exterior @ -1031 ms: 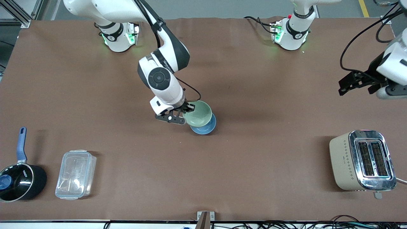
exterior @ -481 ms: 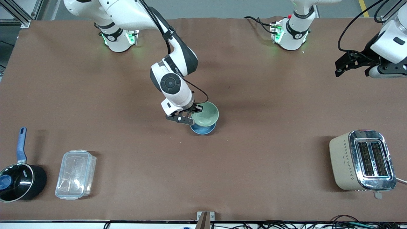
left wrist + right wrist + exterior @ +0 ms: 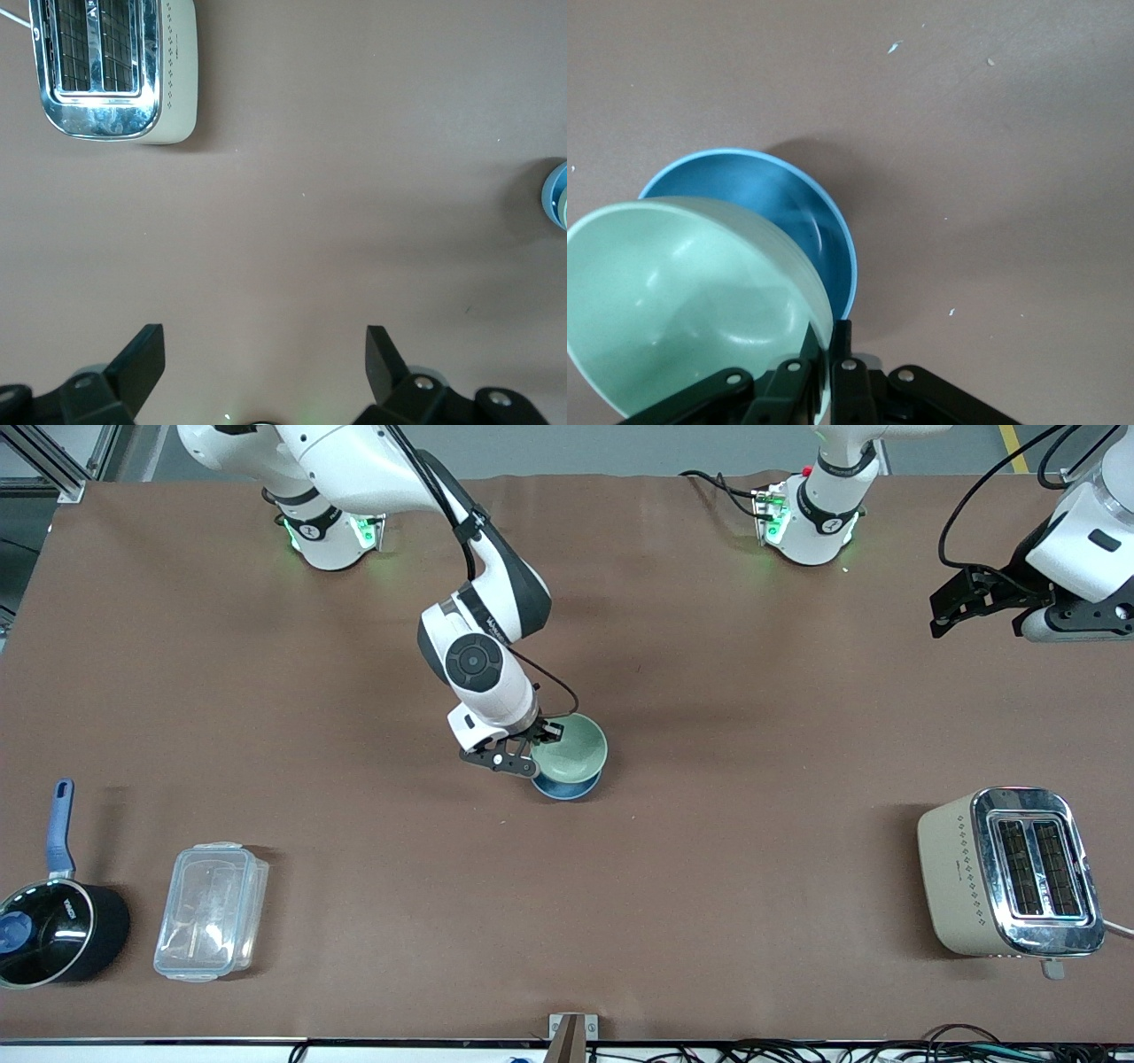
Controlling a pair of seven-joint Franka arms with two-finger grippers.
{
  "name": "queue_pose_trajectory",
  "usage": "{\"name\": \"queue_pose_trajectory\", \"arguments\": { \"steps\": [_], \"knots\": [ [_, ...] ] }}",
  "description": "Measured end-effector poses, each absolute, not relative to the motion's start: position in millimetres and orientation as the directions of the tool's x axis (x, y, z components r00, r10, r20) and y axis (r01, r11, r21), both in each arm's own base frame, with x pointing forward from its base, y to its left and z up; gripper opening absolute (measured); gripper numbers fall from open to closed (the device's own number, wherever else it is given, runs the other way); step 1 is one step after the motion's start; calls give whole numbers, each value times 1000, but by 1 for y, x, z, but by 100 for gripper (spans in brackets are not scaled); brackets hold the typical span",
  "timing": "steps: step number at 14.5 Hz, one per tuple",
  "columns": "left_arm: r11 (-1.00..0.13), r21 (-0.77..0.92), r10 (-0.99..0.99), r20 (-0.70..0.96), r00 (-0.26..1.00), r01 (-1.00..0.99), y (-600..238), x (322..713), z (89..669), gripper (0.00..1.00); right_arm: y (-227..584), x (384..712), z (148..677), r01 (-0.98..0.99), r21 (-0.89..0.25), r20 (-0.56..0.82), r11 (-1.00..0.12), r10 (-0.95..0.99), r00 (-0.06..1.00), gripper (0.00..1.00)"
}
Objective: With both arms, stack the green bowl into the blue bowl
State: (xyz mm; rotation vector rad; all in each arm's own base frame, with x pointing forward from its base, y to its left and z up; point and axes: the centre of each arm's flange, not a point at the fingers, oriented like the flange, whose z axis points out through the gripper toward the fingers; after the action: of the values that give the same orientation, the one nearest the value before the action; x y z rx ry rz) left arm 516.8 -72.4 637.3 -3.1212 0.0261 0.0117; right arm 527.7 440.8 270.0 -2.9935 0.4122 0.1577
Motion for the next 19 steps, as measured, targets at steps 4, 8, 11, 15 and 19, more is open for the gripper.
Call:
{"name": "queue_pose_trajectory", "arguments": {
  "steps": [4, 8, 11, 15, 19],
  "knots": [
    [-999, -20, -33, -6, 999, -33, -69, 518, 637, 100, 441, 532, 266, -279, -116, -98, -953, -268, 958, 7],
    [-999, -19, -45, -6, 999, -45, -66, 518, 637, 100, 439, 533, 264, -282, -112, -96, -953, -272, 957, 26],
    [-999, -19, -45, -11, 999, -46, -66, 519, 635, 100, 424, 545, 277, -303, -97, -102, -948, -293, 951, 56],
    [-999, -19, -45, -14, 999, -46, -67, 521, 633, 100, 369, 572, 365, -284, -81, -87, -955, -277, 957, 81],
    [-999, -19, -45, -13, 999, -46, -67, 521, 633, 100, 278, 594, 457, -256, -93, -41, -962, -253, 967, 90]
  ]
}}
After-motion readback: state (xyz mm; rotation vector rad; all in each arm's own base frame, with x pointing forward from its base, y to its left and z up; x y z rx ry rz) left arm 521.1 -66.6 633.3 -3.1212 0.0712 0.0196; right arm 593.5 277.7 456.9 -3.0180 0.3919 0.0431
